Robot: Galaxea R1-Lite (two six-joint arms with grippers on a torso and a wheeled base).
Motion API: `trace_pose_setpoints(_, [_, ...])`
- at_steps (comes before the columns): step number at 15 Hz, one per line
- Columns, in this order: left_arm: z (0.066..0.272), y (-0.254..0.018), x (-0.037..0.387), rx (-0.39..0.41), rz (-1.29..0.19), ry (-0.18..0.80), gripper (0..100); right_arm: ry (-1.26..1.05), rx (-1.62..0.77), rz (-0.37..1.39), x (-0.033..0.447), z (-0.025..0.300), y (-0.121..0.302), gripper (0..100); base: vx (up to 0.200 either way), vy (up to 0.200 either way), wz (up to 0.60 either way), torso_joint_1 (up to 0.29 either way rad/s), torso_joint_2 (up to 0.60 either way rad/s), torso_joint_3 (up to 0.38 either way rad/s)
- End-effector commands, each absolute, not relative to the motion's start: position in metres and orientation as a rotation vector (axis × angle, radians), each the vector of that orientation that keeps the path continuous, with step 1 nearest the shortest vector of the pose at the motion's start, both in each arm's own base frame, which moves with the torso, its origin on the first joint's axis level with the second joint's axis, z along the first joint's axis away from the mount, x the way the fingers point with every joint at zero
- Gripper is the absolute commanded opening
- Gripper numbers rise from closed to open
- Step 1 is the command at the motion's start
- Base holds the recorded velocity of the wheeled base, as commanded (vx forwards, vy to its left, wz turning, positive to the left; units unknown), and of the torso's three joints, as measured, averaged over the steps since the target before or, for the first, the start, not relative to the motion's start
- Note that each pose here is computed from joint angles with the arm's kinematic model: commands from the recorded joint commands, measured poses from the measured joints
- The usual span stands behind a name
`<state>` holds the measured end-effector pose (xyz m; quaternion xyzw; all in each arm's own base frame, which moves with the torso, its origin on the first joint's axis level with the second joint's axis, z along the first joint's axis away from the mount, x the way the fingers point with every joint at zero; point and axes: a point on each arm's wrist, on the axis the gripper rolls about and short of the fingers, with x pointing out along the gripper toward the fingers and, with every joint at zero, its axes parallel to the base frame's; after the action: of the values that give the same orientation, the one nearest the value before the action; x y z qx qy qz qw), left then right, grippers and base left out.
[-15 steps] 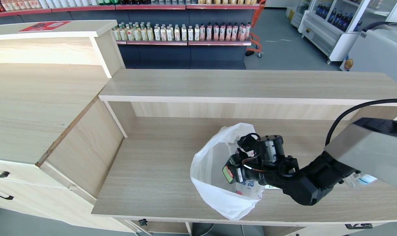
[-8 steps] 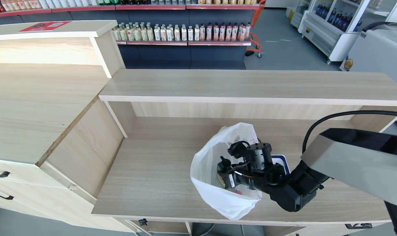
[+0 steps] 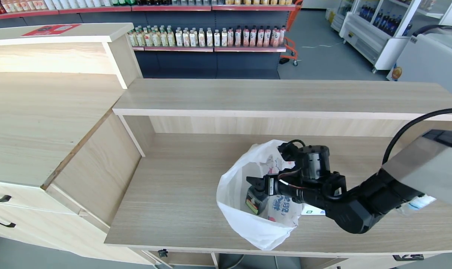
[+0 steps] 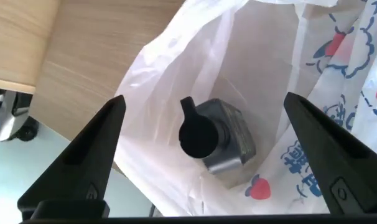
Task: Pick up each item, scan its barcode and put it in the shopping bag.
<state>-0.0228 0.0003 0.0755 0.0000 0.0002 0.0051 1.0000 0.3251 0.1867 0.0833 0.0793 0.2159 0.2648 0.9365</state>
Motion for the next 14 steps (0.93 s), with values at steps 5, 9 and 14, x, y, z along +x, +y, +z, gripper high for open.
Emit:
trace_pose_setpoints(5, [0.075, 0.0, -0.023, 0.0, 0.011, 0.0, 100, 0.257, 0.031, 0.332, 0.195, 0.183, 0.072, 100, 0.0, 0.0, 0.0, 0.0, 0.0, 0.0])
trace_pose_setpoints(9, [0.075, 0.0, -0.023, 0.0, 0.011, 0.0, 100, 0.272, 0.033, 0.139, 0.116, 0.16, 0.026, 100, 0.0, 0.0, 0.0, 0.0, 0.0, 0.0])
trace_pose_setpoints(14, [0.075, 0.0, -0.023, 0.0, 0.011, 0.0, 100, 0.24, 0.053, 0.034, 0.025, 0.107, 0.001, 100, 0.0, 0.0, 0.0, 0.0, 0.0, 0.0])
